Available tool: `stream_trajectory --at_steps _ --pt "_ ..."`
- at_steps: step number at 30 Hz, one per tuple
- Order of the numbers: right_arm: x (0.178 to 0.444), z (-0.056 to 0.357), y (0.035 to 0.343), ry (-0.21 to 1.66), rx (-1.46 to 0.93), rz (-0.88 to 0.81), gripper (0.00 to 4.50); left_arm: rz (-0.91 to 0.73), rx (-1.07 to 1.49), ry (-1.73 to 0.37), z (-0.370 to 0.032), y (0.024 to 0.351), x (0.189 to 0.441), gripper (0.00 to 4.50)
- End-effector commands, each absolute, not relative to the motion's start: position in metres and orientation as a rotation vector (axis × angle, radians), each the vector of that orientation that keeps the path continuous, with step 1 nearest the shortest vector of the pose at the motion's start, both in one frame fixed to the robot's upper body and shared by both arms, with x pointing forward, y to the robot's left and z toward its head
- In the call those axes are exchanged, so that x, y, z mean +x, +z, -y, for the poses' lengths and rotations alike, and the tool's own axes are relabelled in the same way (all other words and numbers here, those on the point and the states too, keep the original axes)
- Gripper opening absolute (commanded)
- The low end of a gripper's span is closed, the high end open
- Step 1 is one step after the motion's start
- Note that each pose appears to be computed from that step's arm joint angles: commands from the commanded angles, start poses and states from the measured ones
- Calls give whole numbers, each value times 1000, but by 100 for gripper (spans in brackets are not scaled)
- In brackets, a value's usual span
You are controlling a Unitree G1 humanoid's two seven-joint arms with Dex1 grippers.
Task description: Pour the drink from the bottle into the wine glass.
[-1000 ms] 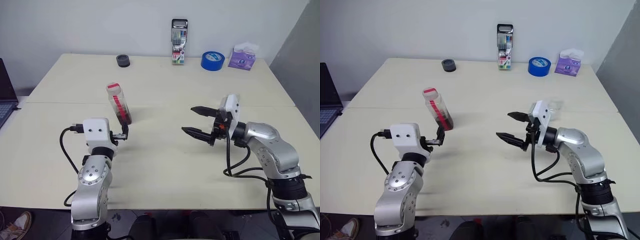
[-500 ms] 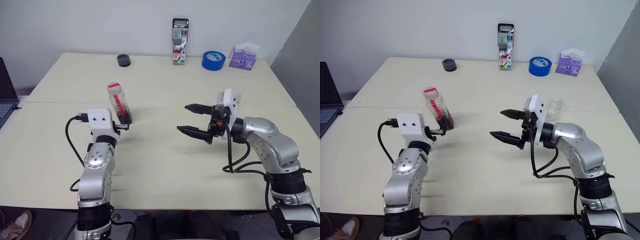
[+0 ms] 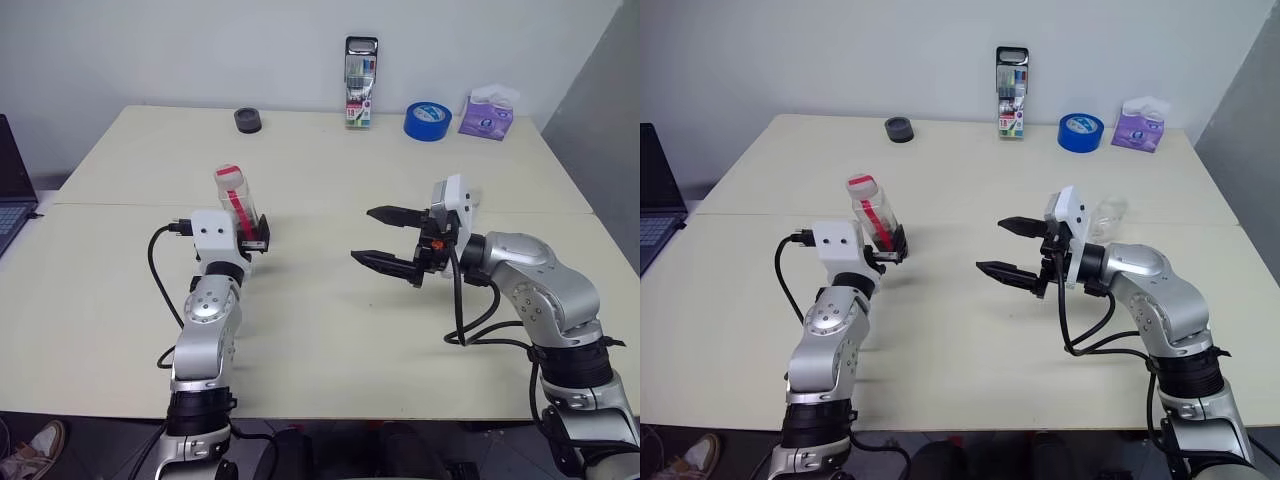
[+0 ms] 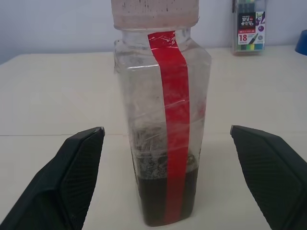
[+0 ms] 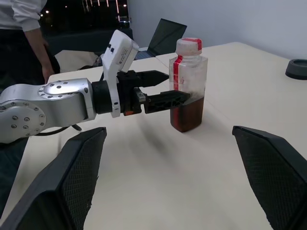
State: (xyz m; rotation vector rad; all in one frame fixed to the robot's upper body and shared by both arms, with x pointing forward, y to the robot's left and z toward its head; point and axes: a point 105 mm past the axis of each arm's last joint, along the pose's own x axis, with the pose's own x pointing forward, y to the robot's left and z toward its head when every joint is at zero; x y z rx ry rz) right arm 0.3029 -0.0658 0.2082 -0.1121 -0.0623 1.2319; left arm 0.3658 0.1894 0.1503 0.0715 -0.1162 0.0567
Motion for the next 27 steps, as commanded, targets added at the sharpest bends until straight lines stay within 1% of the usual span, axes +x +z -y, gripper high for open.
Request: stream_trajectory --at_steps 1,19,27 --pt "295 62 228 1259 -135 139 450 182 80 64 -191 167 370 449" --pt "292 60 232 1268 -142 140 450 193 59 65 -194 159 390 449" --pt "292 60 232 1263 -140 143 450 249 58 58 -193 182 402 449"
